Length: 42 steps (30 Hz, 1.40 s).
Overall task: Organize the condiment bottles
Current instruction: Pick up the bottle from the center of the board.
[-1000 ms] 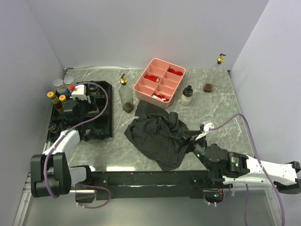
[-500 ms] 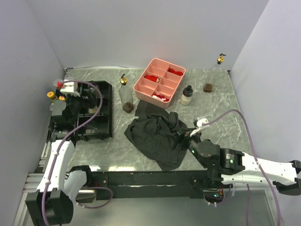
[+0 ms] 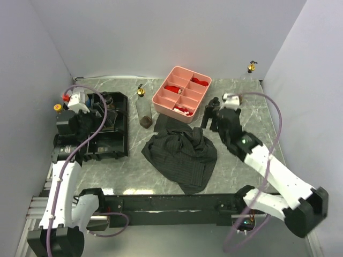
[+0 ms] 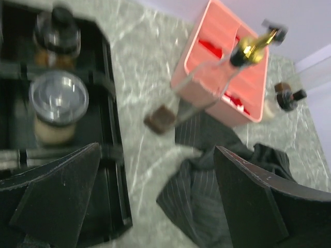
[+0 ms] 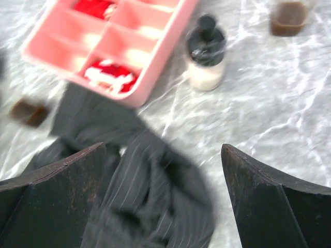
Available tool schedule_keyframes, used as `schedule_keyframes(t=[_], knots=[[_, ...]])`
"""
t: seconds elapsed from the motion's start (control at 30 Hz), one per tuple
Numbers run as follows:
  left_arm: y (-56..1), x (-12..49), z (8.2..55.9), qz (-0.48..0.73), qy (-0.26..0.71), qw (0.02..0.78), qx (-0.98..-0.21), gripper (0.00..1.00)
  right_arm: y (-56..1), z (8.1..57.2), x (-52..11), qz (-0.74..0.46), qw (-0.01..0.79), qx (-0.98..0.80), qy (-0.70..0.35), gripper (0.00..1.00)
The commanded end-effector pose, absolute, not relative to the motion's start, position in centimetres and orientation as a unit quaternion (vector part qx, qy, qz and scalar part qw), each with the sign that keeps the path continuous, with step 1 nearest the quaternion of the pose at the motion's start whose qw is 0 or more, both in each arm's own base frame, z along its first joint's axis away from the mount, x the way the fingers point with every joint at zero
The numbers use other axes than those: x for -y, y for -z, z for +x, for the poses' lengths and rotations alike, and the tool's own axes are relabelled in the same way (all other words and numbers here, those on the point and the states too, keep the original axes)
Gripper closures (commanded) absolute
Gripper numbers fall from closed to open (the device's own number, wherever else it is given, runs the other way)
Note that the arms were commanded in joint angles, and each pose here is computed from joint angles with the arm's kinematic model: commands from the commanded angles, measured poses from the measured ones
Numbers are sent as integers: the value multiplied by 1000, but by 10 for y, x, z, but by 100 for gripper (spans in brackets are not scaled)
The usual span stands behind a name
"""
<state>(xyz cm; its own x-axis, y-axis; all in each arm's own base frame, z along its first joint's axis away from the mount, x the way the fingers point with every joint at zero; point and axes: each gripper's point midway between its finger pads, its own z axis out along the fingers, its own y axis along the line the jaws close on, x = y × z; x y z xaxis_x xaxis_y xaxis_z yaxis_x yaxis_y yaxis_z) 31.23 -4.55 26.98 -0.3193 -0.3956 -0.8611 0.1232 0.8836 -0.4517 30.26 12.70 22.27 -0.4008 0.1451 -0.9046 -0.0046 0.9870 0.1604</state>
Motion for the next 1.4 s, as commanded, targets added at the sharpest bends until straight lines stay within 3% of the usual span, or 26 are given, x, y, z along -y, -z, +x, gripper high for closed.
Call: schedule_keyframes(t=[0.0,0.43,0.8,0.93,1.17,1.37], knots=[[-247,48,289,-117,233,532,-806,4,-240,349,-106,53,553,-830,-51,0],[-257,61,265,-92,263,567,-775,3,-174,464,-85,61,461,-885,-23,0],[-259,59,261,-93,259,575,-771,4,-133,494,-69,58,423,-904,35,2],[-262,58,259,-92,256,580,-768,4,-124,498,-68,54,417,-907,31,12],[-269,50,258,-109,238,593,-761,4,-140,492,-63,57,425,-902,37,41],[-264,49,260,-118,238,585,-766,4,-199,463,-69,57,475,-878,19,51]])
